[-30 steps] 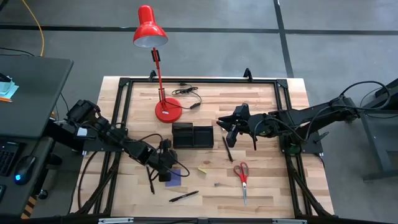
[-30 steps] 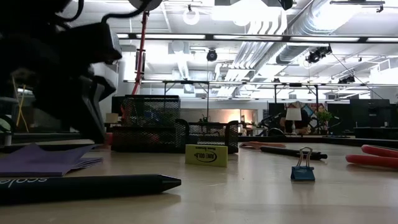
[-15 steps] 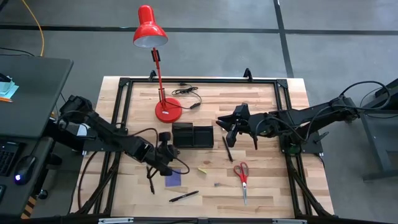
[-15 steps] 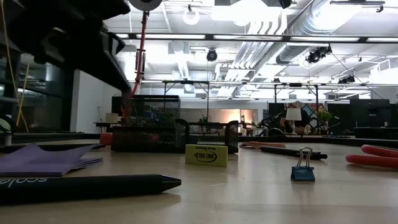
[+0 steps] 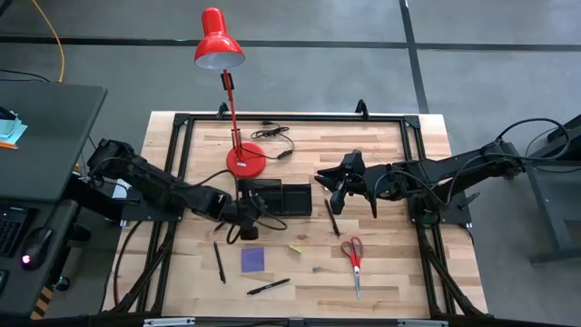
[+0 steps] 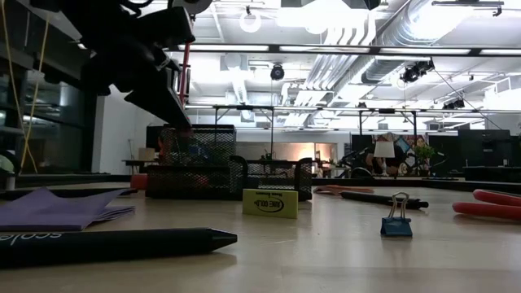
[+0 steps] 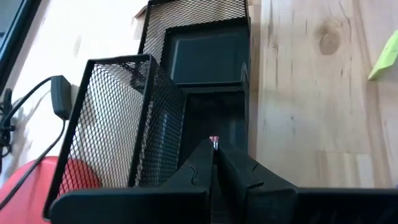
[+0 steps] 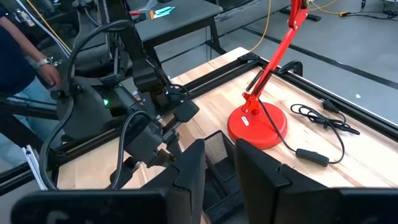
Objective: Pick and place office supplies into organizer
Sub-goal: Put the pink binder clip into the desk organizer
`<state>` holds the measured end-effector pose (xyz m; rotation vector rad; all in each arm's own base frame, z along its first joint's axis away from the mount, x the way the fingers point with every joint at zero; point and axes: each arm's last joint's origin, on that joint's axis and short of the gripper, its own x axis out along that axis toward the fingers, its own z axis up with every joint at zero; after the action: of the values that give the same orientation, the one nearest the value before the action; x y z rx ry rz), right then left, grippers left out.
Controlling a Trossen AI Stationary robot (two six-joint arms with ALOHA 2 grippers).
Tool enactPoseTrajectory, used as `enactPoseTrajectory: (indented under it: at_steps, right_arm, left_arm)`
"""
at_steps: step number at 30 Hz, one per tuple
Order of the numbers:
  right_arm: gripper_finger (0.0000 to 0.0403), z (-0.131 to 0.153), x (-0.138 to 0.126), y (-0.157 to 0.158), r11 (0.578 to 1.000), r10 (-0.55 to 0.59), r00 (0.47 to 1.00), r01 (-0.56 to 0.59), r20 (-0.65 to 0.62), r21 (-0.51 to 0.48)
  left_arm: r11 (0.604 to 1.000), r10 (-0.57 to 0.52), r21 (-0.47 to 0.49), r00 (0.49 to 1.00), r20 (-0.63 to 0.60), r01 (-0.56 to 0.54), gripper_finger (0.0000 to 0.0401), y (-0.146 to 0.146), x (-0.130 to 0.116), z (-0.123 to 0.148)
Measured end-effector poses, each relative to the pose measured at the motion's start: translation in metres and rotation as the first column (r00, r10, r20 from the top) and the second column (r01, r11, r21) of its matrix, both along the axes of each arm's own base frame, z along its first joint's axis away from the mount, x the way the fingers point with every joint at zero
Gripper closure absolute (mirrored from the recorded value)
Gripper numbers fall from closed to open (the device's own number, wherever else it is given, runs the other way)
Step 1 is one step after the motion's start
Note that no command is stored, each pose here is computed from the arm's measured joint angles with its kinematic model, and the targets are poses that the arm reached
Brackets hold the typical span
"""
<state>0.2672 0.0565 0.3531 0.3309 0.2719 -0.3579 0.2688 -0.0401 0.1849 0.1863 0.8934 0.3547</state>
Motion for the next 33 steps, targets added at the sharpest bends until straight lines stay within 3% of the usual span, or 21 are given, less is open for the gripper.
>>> enactPoseTrajectory:
  at_steps: [13, 27, 33]
  right_arm:
    - [0.0322, 0.000, 0.000, -0.001, 1.000, -0.008, 1.000, 0.008, 0.001, -0.003]
    - [0.0322, 0.000, 0.000, -0.001, 1.000, -0.009, 1.000, 0.009, 0.003, -0.002]
    - [0.0322, 0.001, 0.000, -0.001, 1.000, -0.021, 1.000, 0.021, 0.009, -0.006]
  left_arm:
    - [0.998, -0.009, 0.060, 0.999, -0.031, 0.011, 0.0401, 0.005, 0.000, -0.001]
    - [1.000, -0.027, 0.006, 0.997, -0.066, 0.027, 0.0401, 0.016, 0.000, -0.003]
    - [1.000, -0.029, 0.009, 0.997, -0.067, 0.029, 0.0370, 0.016, 0.000, -0.003]
